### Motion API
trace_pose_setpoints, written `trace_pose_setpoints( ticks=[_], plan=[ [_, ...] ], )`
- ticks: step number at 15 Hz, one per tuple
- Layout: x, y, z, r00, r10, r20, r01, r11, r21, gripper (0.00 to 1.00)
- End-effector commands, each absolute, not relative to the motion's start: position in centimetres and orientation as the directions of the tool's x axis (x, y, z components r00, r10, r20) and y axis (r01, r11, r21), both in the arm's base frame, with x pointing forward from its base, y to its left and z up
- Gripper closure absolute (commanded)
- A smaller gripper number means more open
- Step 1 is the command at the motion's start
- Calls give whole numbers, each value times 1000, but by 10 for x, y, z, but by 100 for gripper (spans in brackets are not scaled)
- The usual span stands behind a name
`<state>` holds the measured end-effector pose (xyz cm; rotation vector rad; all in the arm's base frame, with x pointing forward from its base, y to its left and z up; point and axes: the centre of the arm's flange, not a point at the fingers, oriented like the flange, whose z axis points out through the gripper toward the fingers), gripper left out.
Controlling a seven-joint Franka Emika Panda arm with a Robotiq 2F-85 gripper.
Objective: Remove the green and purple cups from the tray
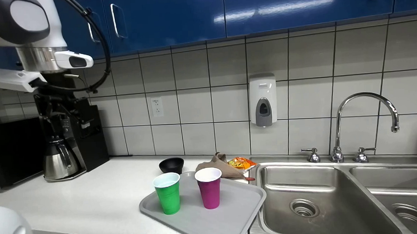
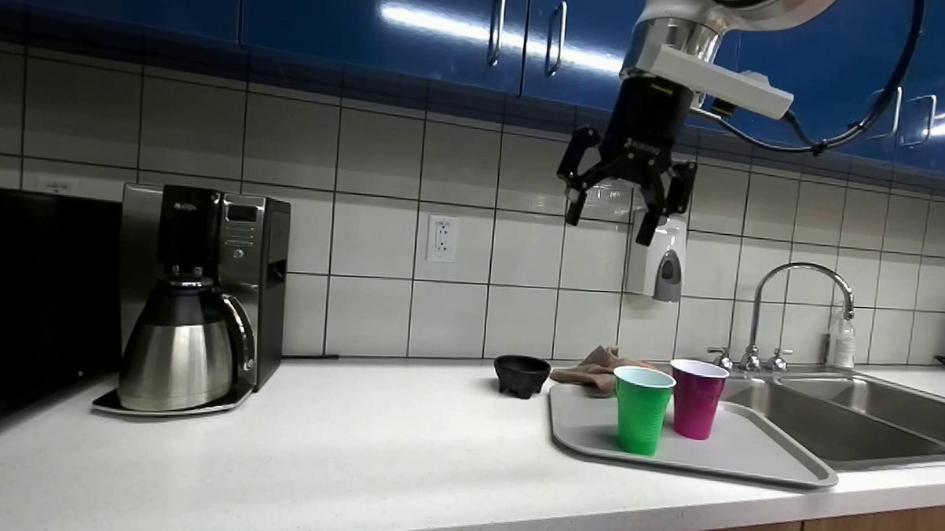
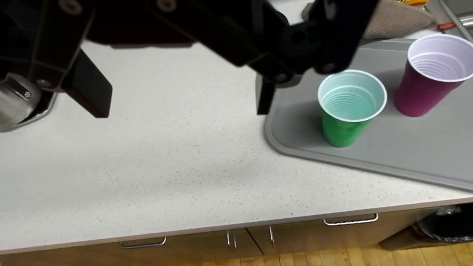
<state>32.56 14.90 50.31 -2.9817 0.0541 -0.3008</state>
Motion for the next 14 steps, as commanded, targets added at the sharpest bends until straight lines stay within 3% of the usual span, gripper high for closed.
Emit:
trace_pose_setpoints(
  ticks=[1,14],
  plan=[
    [324,128,498,965,-69,254,-40,-992,-117,0],
    [362,54,468,948,-154,278,-123,-985,-124,0]
  ],
)
